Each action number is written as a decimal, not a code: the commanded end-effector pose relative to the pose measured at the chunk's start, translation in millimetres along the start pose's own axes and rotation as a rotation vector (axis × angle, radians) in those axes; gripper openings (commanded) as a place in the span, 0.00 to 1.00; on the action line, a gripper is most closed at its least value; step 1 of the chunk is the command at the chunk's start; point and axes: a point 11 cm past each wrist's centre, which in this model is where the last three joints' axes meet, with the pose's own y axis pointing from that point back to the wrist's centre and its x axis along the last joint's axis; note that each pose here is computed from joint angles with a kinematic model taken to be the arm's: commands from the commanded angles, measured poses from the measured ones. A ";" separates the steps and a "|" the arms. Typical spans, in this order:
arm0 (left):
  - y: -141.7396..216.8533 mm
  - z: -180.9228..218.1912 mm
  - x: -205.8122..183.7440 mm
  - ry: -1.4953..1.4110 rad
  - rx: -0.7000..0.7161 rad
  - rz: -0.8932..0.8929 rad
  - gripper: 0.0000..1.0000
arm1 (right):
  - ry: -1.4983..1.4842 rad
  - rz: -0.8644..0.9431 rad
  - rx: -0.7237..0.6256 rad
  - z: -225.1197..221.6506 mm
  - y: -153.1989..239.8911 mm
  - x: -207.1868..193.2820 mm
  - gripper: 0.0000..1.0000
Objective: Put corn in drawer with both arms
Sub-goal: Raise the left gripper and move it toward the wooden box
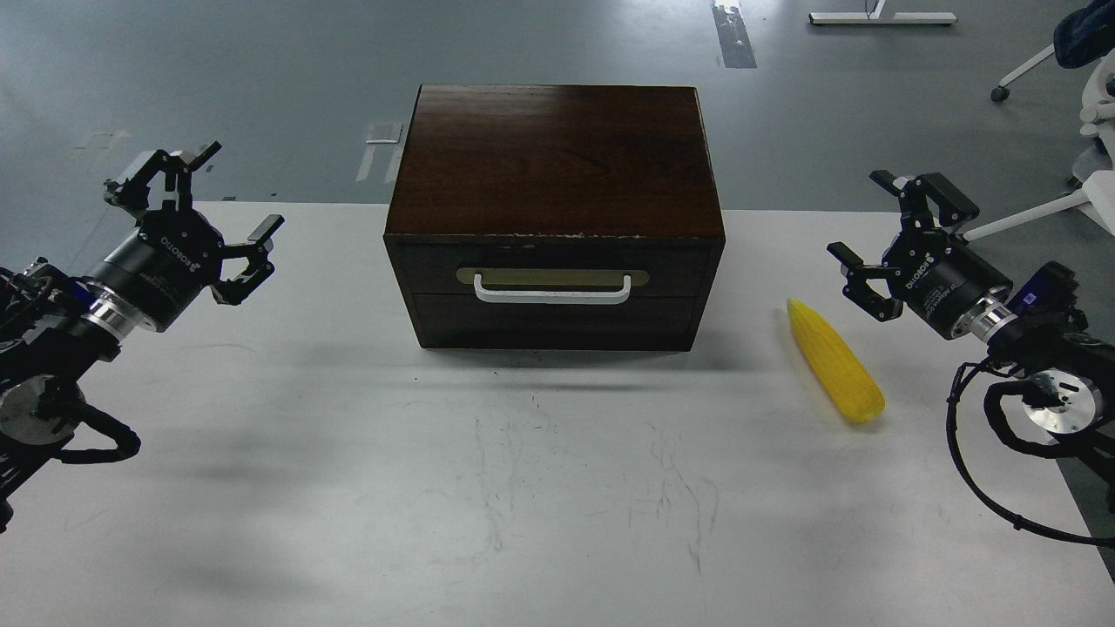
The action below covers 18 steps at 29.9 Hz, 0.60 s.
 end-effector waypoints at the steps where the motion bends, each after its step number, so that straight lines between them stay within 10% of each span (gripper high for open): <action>1: -1.2 -2.4 -1.5 0.006 0.000 -0.003 0.98 | -0.003 0.003 -0.003 2.1 1.4 0.6 1.00; 18: -7.2 29.1 7.9 -0.069 -0.058 0.007 0.98 | 0.000 0.003 -0.001 0.8 1.3 0.9 1.00</action>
